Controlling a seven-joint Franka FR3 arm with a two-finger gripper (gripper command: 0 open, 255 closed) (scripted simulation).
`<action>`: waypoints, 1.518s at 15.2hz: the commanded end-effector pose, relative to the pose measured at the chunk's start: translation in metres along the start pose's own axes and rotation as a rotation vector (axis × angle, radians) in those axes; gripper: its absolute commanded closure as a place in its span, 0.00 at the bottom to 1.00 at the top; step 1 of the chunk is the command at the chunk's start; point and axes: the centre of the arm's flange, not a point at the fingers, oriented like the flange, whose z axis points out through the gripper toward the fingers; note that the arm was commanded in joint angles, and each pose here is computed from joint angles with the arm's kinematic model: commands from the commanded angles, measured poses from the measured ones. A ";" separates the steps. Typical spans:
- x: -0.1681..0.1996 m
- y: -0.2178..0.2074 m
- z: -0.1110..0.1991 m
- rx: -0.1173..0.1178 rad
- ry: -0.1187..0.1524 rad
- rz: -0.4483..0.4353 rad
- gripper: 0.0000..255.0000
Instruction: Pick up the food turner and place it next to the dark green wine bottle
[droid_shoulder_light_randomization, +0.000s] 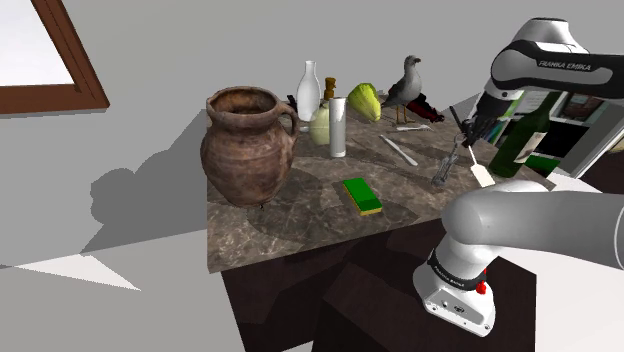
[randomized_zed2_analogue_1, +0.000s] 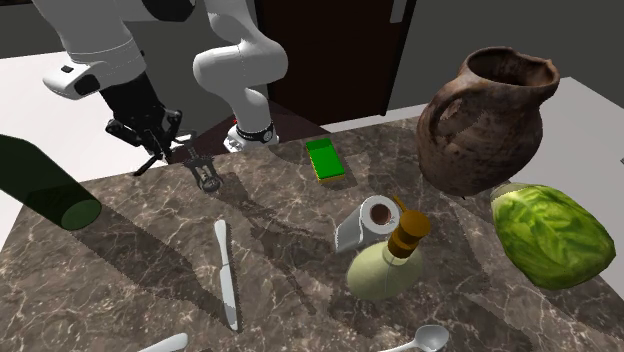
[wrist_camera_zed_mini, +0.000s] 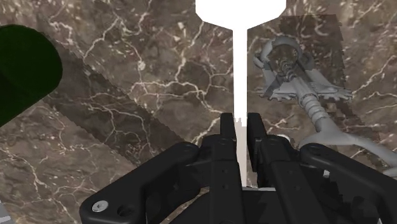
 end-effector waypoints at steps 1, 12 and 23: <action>-0.003 -0.002 0.016 0.005 -0.017 -0.003 1.00; -0.008 -0.002 0.074 0.005 -0.017 -0.003 1.00; -0.012 -0.003 0.126 0.005 -0.017 -0.003 1.00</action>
